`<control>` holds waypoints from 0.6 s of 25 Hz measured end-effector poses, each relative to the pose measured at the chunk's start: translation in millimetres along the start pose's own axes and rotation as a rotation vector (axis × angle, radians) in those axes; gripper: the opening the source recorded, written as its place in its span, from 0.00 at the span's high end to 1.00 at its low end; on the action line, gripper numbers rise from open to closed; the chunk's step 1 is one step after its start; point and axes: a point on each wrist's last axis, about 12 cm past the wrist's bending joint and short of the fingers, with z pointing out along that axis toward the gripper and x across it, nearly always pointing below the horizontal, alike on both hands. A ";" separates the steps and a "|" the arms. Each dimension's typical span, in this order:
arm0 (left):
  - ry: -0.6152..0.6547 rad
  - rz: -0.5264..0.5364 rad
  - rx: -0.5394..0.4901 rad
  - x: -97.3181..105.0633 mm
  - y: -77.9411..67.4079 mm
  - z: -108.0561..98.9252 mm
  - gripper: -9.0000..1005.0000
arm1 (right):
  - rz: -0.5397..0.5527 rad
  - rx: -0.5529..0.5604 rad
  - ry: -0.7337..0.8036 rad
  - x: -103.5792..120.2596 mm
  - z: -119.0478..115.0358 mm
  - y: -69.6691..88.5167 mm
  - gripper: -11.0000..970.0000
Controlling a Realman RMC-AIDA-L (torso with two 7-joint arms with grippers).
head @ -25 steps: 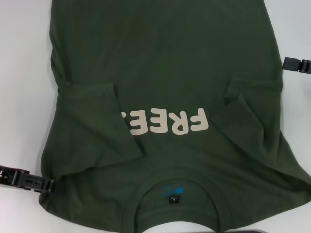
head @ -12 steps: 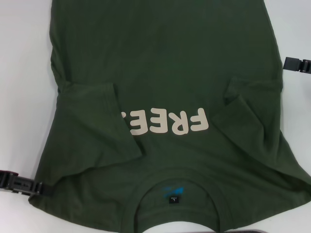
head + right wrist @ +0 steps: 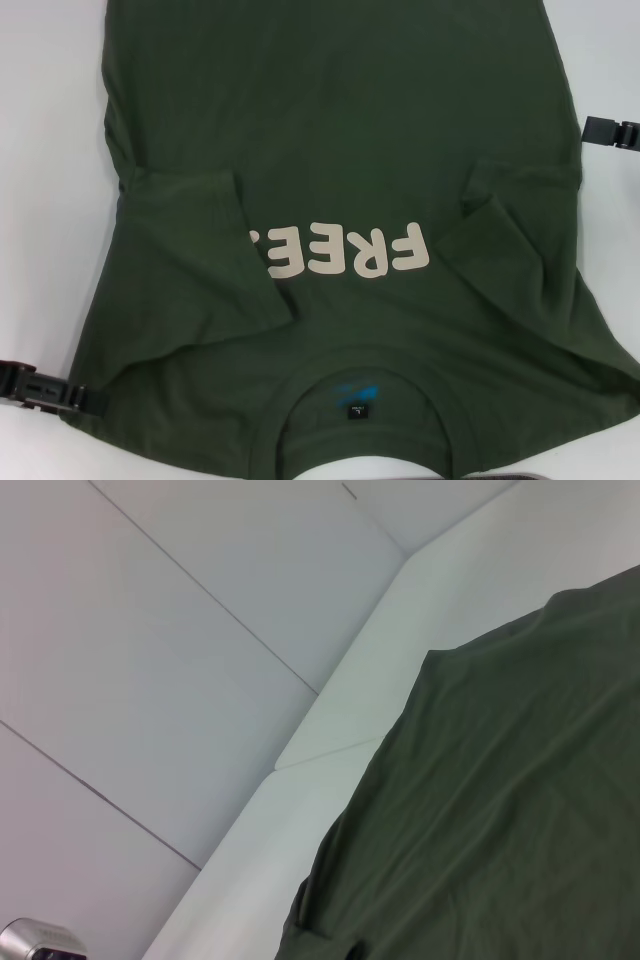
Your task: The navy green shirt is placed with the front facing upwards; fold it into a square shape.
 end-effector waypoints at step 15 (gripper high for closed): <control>-0.009 -0.015 -0.012 -0.3 2.2 1.5 0.30 | -0.003 -0.001 -0.010 -0.4 -0.9 0.2 0.30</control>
